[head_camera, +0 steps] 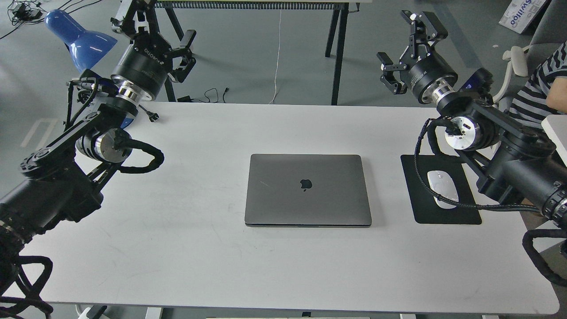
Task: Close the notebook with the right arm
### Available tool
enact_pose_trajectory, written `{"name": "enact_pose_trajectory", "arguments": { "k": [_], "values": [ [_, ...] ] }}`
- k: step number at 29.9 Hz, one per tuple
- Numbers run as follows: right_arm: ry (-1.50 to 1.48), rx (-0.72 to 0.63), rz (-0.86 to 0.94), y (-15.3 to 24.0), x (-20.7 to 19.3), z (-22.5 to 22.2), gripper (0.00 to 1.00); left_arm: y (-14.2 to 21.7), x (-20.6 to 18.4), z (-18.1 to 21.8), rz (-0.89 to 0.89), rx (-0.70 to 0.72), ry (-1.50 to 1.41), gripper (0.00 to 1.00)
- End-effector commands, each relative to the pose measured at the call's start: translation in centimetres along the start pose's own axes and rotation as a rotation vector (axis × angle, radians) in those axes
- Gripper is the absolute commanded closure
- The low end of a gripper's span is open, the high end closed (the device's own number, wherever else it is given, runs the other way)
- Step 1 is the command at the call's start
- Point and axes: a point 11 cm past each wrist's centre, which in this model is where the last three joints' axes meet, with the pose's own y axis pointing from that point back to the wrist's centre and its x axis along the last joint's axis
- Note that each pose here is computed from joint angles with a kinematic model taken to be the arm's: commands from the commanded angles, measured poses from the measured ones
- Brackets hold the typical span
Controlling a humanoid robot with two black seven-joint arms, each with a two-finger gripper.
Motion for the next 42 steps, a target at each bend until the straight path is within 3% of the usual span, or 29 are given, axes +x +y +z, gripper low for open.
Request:
{"name": "enact_pose_trajectory", "arguments": {
  "k": [1, 32, 42],
  "values": [
    [0.013, -0.010, -0.008, 0.0, -0.2, 0.2, 0.00, 0.0, 0.0, 0.0, 0.000, 0.000, 0.000, 0.00],
    [0.026, 0.004, -0.012, -0.1, 0.0, -0.8, 0.00, 0.1, 0.0, -0.1, 0.001, 0.001, 0.000, 0.00],
    [0.051, 0.039, -0.045, 1.6, 0.1, -3.7, 0.00, 0.0, 0.1, 0.0, 0.004, 0.000, -0.001, 0.00]
  ]
}}
